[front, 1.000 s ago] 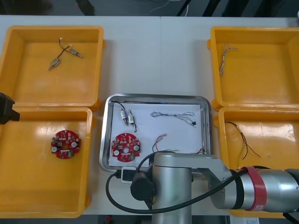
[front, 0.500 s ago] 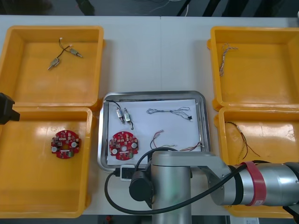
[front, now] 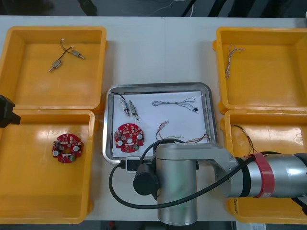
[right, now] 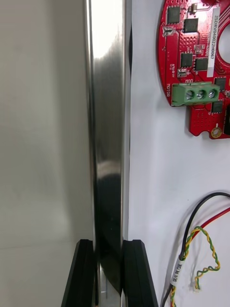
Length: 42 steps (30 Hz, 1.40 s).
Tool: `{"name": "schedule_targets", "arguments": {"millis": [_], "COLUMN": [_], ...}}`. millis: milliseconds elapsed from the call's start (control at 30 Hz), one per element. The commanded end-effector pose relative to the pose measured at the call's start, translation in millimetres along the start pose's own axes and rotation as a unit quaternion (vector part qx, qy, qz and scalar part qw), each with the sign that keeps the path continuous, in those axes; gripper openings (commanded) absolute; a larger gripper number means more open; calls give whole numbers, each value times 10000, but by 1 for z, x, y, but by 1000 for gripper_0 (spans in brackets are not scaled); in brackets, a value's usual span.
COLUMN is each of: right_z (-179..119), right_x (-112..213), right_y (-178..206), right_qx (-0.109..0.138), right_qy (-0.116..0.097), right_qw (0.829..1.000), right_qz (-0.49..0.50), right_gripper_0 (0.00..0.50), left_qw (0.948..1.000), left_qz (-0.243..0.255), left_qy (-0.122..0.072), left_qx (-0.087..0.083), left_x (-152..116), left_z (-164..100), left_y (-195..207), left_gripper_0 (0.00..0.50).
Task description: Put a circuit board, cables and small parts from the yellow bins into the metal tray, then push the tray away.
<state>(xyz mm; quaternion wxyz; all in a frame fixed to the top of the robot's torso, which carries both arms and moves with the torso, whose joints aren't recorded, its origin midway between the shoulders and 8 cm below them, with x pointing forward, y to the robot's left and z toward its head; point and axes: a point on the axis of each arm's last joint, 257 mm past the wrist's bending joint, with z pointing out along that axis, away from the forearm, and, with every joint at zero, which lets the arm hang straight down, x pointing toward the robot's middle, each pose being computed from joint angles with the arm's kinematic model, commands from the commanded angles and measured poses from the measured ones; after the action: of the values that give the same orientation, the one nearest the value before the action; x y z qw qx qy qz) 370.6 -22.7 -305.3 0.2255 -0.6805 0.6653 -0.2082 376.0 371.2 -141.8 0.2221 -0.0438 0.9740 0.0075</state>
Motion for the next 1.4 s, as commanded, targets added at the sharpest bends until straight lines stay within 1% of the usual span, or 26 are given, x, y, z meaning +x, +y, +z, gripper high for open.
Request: {"name": "schedule_targets", "arguments": {"millis": [33,333,400,533,1000,1200,1400], "right_z": [-2,0,1,1,0,3,4], "right_x": [0,5,6,8,8,13,19], "right_y": [-28,-54,-57,-71,-109,-124,-145], "right_qx": [318,556,570,697,1036,1142,1310], "right_qy": [22,176,208,273,364,454,566], "right_qw": [9992,9979,9978,9968,9933,9919,9893], "right_qz": [-253,-277,-274,-294,-363,-328,-296], "right_gripper_0": [0,0,0,0,0,0,0], "left_qw": [9993,9993,9993,9993,9993,9993,9993], "left_qz": [326,326,326,326,326,326,326], "left_qy": [-129,-129,-129,-129,-129,-129,-129], "left_qx": [-108,-108,-108,-108,-108,-108,-108], "left_x": [-3,-3,-3,-3,-3,-3,-3], "left_z": [-10,-10,-10,-10,-10,-10,-10], "left_y": [8,8,8,8,8,8,8], "left_gripper_0": [500,500,500,500,500,500,500]}}
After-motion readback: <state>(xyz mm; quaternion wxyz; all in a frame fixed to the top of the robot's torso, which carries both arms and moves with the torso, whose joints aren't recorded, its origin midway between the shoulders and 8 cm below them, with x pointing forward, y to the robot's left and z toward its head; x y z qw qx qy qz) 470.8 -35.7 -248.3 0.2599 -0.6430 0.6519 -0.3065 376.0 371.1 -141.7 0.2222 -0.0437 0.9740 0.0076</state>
